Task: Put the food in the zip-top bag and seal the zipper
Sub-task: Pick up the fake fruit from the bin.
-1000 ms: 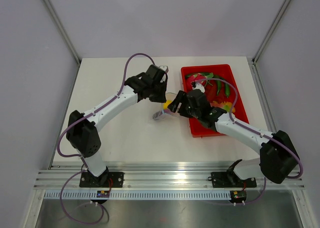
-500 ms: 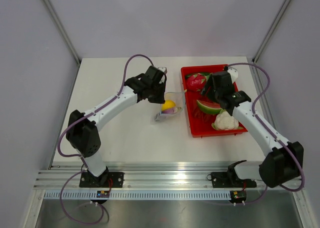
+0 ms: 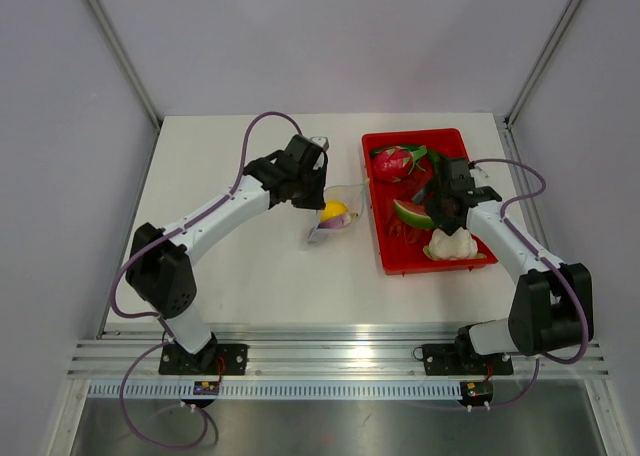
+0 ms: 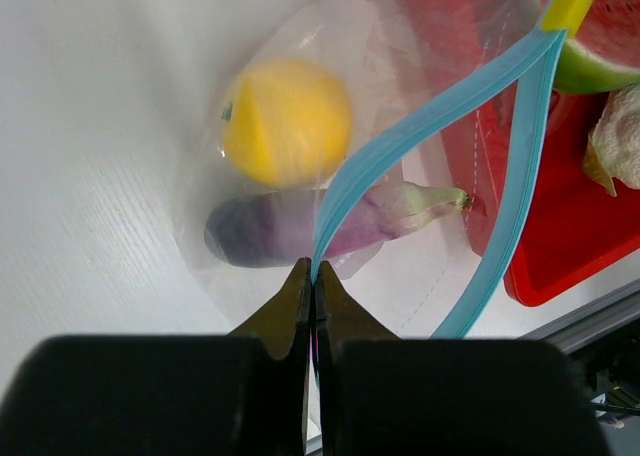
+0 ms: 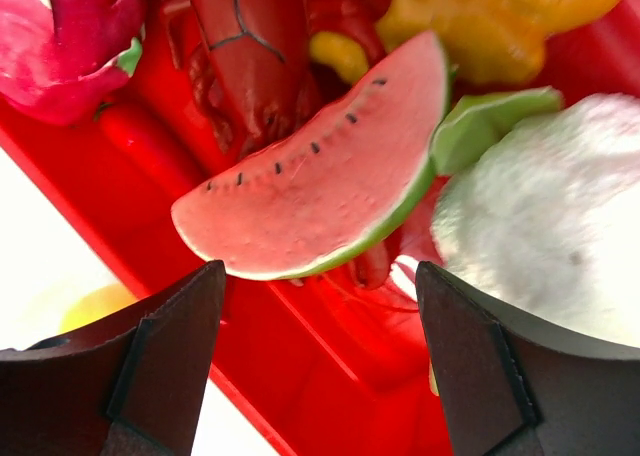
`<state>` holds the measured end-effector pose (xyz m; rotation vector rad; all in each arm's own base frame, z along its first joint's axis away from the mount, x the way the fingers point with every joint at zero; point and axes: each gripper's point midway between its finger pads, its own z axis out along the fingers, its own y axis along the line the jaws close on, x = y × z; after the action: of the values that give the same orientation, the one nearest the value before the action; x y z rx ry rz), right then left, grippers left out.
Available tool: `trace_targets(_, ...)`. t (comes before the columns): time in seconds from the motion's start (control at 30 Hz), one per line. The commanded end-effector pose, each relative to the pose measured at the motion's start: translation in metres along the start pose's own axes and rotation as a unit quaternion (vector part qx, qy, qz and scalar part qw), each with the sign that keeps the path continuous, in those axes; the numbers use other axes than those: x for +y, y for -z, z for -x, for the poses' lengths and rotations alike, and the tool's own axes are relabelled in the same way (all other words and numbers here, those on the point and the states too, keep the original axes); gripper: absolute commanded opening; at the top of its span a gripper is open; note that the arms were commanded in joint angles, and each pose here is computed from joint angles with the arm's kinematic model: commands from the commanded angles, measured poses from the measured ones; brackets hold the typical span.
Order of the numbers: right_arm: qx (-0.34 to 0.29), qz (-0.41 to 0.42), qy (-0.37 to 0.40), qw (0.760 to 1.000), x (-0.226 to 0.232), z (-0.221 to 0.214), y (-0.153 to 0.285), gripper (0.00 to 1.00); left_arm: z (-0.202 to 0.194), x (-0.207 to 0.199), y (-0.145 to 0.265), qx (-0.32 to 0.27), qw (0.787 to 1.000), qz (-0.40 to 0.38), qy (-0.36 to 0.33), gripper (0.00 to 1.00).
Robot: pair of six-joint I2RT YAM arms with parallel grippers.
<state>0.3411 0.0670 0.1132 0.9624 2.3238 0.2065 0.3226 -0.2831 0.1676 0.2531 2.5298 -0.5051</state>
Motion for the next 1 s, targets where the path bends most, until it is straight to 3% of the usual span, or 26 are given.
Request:
trace_targets(0.0,0.002,0.043,-0.073,0.996,0.02,0.001,0.005,0.84,0.014,-0.007,0.015,-0.034,0.999,-0.022,-0.005,0.0)
trace_targets(0.23,0.001,0.03,-0.136,0.99,0.012,-0.009,-0.015,0.84,0.009,-0.006,0.012,-0.03,0.999,-0.023,-0.007,0.0)
trace_targets(0.5,-0.029,0.022,-0.136,0.99,0.013,0.001,-0.037,0.79,0.01,-0.005,0.011,-0.03,0.999,-0.021,-0.008,0.0)
trace_targets(0.63,-0.034,0.028,-0.114,0.993,0.016,0.005,-0.037,0.59,0.011,-0.005,0.012,-0.027,0.999,-0.019,-0.01,0.0)
trace_targets(0.67,-0.035,0.032,-0.11,0.993,0.017,0.005,-0.037,0.45,0.011,-0.005,0.011,-0.027,0.999,-0.019,-0.01,0.0)
trace_targets(0.77,-0.036,0.049,-0.094,0.994,0.023,0.007,-0.03,0.26,0.012,-0.005,0.011,-0.03,0.999,-0.019,-0.008,0.0)
trace_targets(0.9,-0.037,0.073,-0.047,0.996,0.024,0.008,-0.013,0.08,0.015,-0.004,0.014,-0.032,0.999,-0.017,-0.011,0.0)
trace_targets(0.97,-0.05,0.085,-0.018,0.995,0.02,0.01,-0.001,0.04,0.017,-0.004,0.014,-0.033,0.999,-0.015,-0.012,0.0)
